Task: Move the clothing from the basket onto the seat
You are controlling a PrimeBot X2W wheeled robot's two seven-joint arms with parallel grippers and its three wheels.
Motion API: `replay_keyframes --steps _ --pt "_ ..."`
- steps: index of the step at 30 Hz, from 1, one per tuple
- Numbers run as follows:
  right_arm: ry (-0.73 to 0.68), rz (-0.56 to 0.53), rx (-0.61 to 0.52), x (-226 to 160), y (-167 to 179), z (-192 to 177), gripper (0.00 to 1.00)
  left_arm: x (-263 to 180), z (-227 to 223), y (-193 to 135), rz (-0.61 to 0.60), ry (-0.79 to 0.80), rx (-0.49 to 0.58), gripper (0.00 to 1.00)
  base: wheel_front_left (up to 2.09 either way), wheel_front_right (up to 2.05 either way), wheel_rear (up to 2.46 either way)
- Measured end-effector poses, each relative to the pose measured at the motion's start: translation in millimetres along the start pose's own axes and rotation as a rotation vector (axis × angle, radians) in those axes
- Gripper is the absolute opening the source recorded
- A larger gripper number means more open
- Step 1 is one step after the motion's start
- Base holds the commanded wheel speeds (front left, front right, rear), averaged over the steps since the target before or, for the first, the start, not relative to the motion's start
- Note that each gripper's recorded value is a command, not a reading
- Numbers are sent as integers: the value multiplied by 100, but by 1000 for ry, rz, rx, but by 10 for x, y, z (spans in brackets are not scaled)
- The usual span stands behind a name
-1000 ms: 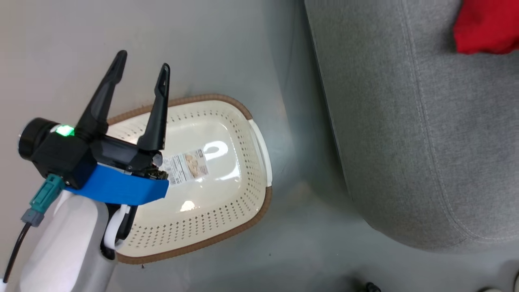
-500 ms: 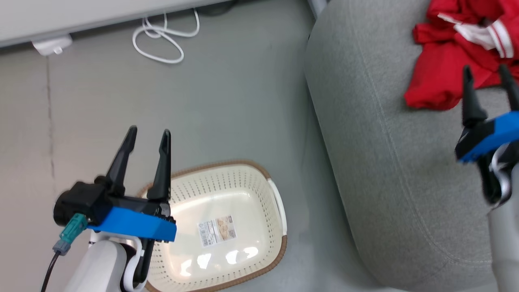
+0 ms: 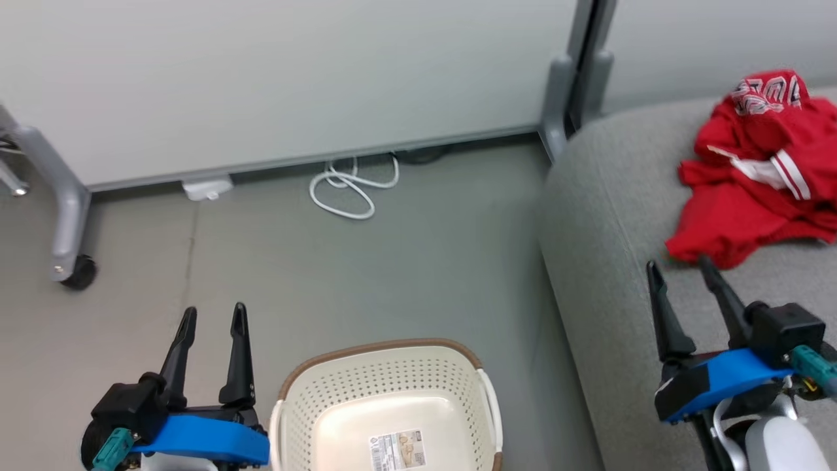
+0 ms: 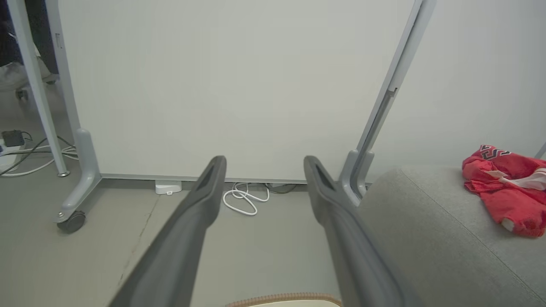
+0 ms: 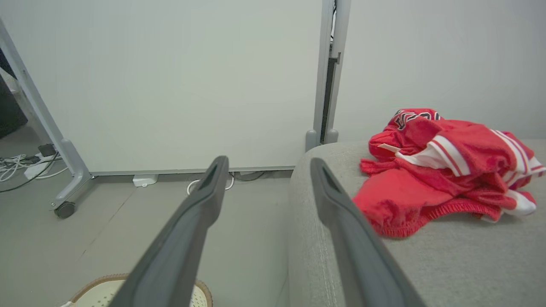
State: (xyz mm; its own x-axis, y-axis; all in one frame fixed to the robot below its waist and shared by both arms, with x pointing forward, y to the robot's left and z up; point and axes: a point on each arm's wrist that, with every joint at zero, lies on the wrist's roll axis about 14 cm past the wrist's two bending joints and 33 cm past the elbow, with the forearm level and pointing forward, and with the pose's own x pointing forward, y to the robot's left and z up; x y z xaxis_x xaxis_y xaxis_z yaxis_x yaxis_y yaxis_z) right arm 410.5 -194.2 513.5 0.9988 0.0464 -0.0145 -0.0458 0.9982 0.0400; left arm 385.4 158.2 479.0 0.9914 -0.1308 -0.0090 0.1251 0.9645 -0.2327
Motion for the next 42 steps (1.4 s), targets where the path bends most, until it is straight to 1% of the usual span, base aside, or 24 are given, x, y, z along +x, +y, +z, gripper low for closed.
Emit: replay_keyframes --steps 5,13,22,39,40,42 --pt "22 62 15 -117 261 -52 100 -276 37 253 99 -13 10 100 0 0 0" --pt "53 149 19 -192 584 -130 100 -520 29 414 177 -20 0 100 0 0 0" --pt "63 165 32 -218 640 -155 100 -575 6 439 196 -19 -2 100 0 0 0" --pt "87 168 71 -214 659 -244 100 -556 -83 387 171 9 -9 100 0 0 0" --pt "95 168 72 -219 658 -271 0 -562 -104 391 173 16 -11 0 0 0 0" --pt "118 166 73 -240 656 -343 0 -593 -184 399 181 42 -17 0 0 0 0"
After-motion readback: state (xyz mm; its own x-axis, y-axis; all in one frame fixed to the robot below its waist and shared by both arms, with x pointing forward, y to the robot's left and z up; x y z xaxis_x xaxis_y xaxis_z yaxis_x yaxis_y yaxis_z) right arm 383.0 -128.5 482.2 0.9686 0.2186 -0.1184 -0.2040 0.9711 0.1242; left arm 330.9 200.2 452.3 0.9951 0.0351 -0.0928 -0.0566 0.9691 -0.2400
